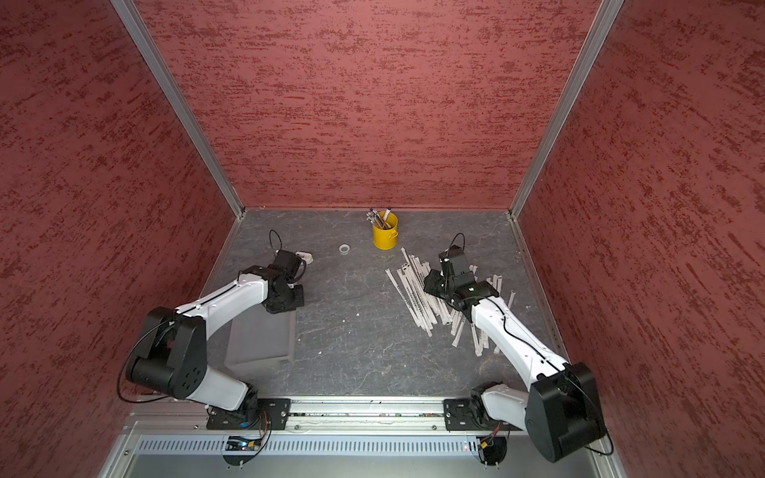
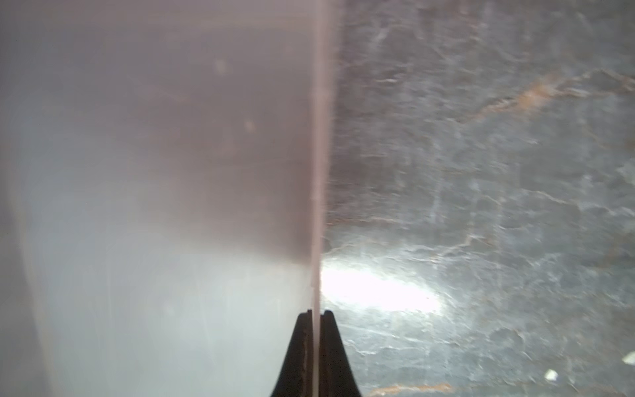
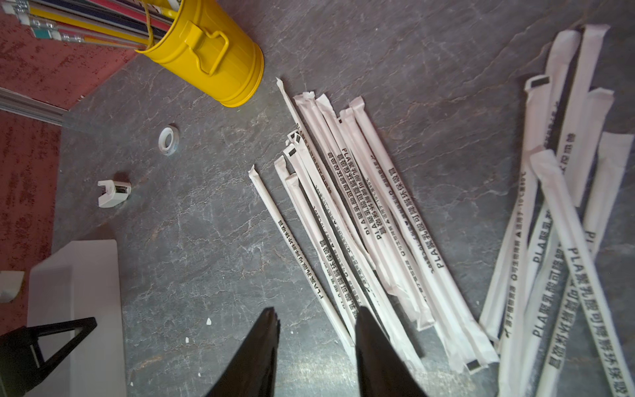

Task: Put the straws into the storage box
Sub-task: Move the storage box to the center of the board.

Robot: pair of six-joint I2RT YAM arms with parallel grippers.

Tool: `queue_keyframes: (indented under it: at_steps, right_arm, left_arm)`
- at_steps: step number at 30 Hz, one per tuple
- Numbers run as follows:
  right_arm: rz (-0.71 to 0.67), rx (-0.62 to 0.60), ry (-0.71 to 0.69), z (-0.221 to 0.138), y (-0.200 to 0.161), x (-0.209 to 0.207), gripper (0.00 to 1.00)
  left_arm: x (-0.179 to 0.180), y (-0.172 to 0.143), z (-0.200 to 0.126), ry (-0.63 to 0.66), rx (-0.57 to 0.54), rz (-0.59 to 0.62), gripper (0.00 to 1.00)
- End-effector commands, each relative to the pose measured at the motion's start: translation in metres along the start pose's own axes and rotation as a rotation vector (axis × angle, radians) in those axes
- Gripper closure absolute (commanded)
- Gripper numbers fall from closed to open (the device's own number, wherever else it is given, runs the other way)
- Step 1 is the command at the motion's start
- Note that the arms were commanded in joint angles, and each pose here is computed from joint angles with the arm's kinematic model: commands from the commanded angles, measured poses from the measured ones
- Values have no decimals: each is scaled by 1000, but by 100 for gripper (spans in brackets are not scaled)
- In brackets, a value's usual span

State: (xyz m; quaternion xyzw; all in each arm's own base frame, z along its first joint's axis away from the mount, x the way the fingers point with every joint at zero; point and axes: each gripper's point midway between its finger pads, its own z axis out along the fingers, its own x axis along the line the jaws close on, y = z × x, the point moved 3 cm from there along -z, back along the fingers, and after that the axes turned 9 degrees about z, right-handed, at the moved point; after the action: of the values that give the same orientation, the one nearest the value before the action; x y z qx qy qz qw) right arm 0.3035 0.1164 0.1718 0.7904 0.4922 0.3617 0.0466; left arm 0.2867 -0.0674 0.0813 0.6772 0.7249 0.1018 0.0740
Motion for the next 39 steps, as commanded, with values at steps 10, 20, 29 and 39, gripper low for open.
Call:
queue_keyframes:
  at_steps: [10,20,29,39]
  right_arm:
    - [-2,9,0,8,-3,0,66]
    - [-22,24,-31,8,-5,-4,66]
    - [-43,69,-56,24,-12,0,68]
    - [-228,172,-134,52,-28,22,68]
  left_arm:
    - [-128,21,-22,-160,-81,15,100]
    - [-193,9,-12,-213,-53,-41,100]
    - [-220,4,-24,-299,-44,-76,94]
    - [-210,5,-75,-366,-105,24,46]
